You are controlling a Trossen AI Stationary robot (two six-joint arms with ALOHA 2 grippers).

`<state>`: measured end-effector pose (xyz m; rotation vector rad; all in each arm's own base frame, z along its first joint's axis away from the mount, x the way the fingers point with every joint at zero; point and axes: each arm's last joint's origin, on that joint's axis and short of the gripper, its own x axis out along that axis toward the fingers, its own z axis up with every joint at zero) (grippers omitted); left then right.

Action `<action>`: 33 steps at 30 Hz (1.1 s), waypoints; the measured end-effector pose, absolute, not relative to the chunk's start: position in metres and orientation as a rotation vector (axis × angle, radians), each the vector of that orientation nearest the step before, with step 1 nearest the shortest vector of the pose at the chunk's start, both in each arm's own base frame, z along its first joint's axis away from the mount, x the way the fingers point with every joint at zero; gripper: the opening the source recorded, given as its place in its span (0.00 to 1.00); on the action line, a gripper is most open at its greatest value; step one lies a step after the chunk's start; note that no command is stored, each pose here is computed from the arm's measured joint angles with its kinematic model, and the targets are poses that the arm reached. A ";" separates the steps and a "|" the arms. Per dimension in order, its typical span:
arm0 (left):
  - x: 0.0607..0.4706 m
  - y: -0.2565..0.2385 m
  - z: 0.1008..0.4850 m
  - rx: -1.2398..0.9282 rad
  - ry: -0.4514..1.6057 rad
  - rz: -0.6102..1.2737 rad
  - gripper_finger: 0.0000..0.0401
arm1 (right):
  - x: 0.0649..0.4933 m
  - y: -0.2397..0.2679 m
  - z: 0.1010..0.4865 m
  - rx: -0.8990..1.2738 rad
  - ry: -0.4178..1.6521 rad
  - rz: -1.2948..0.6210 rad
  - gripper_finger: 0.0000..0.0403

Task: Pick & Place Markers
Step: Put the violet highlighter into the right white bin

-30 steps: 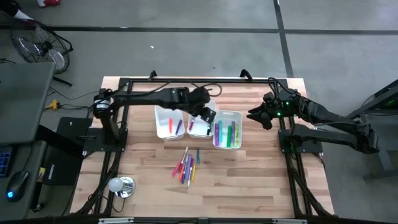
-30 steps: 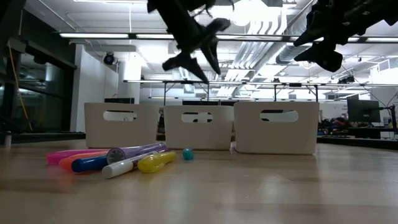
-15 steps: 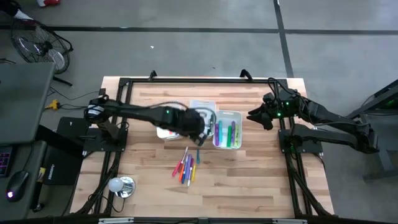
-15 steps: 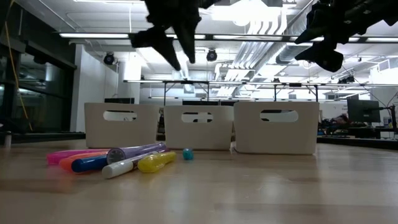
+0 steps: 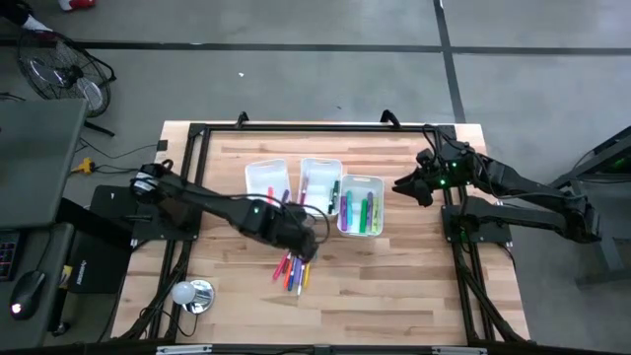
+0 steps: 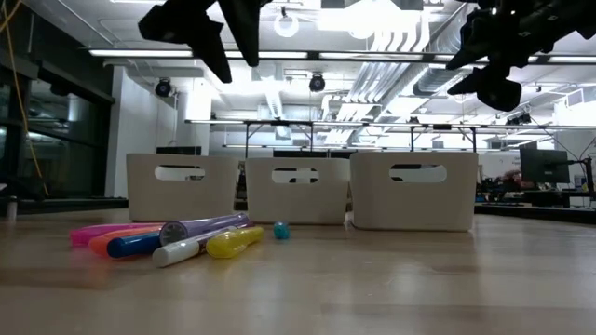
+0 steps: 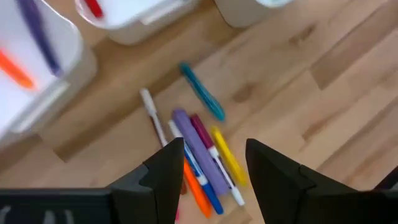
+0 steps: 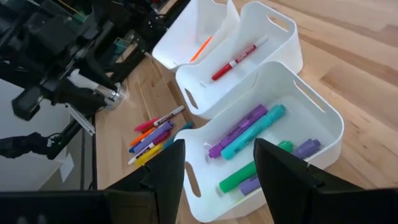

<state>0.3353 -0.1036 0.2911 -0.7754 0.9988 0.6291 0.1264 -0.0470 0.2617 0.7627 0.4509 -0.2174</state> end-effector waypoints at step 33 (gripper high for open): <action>0.376 -0.135 0.194 -1.201 1.230 0.873 0.42 | 0.126 -0.044 0.260 0.604 0.494 -0.098 0.45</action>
